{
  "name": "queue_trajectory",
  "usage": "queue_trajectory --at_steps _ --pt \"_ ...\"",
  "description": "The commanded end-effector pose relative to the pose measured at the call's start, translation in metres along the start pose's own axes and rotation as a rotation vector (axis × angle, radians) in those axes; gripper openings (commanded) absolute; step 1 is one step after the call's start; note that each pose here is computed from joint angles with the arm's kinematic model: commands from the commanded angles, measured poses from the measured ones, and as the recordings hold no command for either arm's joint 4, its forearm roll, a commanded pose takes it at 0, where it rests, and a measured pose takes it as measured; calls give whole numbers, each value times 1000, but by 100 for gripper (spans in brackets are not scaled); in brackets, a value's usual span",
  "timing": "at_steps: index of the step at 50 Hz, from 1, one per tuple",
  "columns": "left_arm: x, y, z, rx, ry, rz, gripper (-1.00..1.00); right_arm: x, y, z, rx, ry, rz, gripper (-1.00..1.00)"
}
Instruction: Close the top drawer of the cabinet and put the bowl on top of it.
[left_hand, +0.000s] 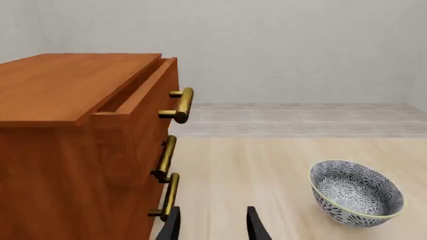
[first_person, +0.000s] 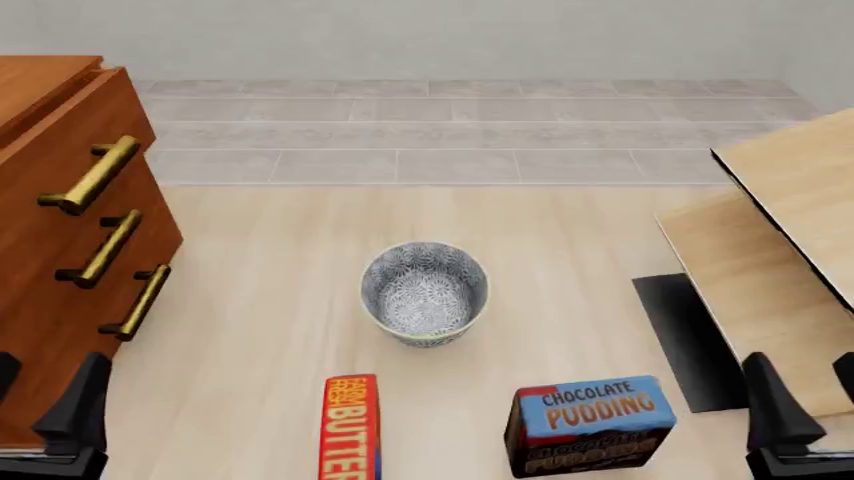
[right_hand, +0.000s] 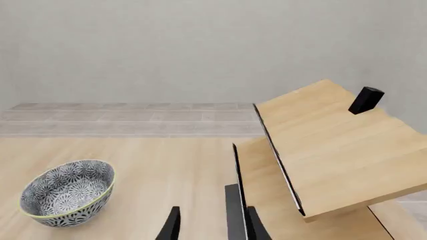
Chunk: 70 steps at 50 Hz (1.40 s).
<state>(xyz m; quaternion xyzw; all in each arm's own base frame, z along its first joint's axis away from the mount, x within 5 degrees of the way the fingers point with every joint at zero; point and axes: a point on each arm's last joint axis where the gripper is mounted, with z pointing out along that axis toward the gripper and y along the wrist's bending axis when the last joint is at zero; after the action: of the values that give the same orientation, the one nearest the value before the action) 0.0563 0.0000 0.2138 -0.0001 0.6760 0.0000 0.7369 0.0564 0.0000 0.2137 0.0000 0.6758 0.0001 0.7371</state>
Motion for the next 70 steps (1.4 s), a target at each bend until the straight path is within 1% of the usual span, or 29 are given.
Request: queue_trajectory --at_steps 1,3,28,29,30,31,32,33,34,35,37,38,40,41,42,43,44,45,47,50,51,52,54,59,61,63,66,68,70 --pt "-7 0 1 0 0 0 100 -1 0 0 0 1 0 100" --pt "-1 0 0 0 1 0 100 -1 0 0 0 1 0 100" --pt "0 0 0 0 -2 4 100 0 0 0 0 1 0 100" --pt "0 0 1 -4 13 14 100 0 0 0 0 1 0 100" --pt "1 0 3 8 25 11 100 0 0 0 0 1 0 100" --pt "-4 0 0 6 1 -23 100 0 0 0 0 1 0 100" --pt "-7 0 1 -7 13 -37 100 0 0 0 0 1 0 100" --pt "-10 -1 3 18 27 -17 100 0 0 0 0 1 0 100" --pt "-20 -2 4 26 34 -14 100 0 0 0 0 1 0 100" --pt "-25 -2 3 31 28 -23 100 0 0 0 0 1 1 100" --pt "-22 -2 3 35 31 -35 100 0 0 0 0 1 0 100" --pt "-27 -3 2 44 30 -45 100 0 0 0 0 1 0 100" --pt "-35 -5 0 90 8 -60 100 0 0 0 0 1 0 100" --pt "-40 -4 -3 81 -6 -58 100 0 0 0 0 1 0 100" --pt "-41 -3 -1 65 4 -87 100 0 0 0 0 1 0 100" --pt "-46 -4 1 72 3 -85 100 0 0 0 0 1 0 100" --pt "-49 -5 1 95 -8 -89 100 0 0 0 0 1 0 100" --pt "-52 -4 1 78 -11 -78 100 0 0 0 0 1 1 100" --pt "-59 -4 2 78 -23 -82 100 0 0 0 0 1 0 100" --pt "-65 -4 3 83 -27 -79 100 0 0 0 0 1 0 100" --pt "-67 -4 6 71 -17 -78 100 0 0 0 -1 1 1 100" --pt "-69 -4 7 68 -12 -95 100 0 0 0 0 1 0 100" --pt "-72 -5 10 83 1 -83 100 0 0 0 0 1 0 100" --pt "-80 -5 18 70 9 -98 100 0 0 0 0 1 0 100" --pt "-83 -5 20 72 7 -95 100 0 0 0 0 1 0 100" --pt "-83 -5 26 67 23 -89 100 0 0 0 0 1 0 100" --pt "-89 -6 29 73 27 -83 100 0 0 0 0 1 1 100" --pt "-90 -4 35 43 55 -112 100 0 0 0 0 1 0 100" --pt "-92 -5 35 55 50 -99 100 0 0 0 -1 1 0 100"
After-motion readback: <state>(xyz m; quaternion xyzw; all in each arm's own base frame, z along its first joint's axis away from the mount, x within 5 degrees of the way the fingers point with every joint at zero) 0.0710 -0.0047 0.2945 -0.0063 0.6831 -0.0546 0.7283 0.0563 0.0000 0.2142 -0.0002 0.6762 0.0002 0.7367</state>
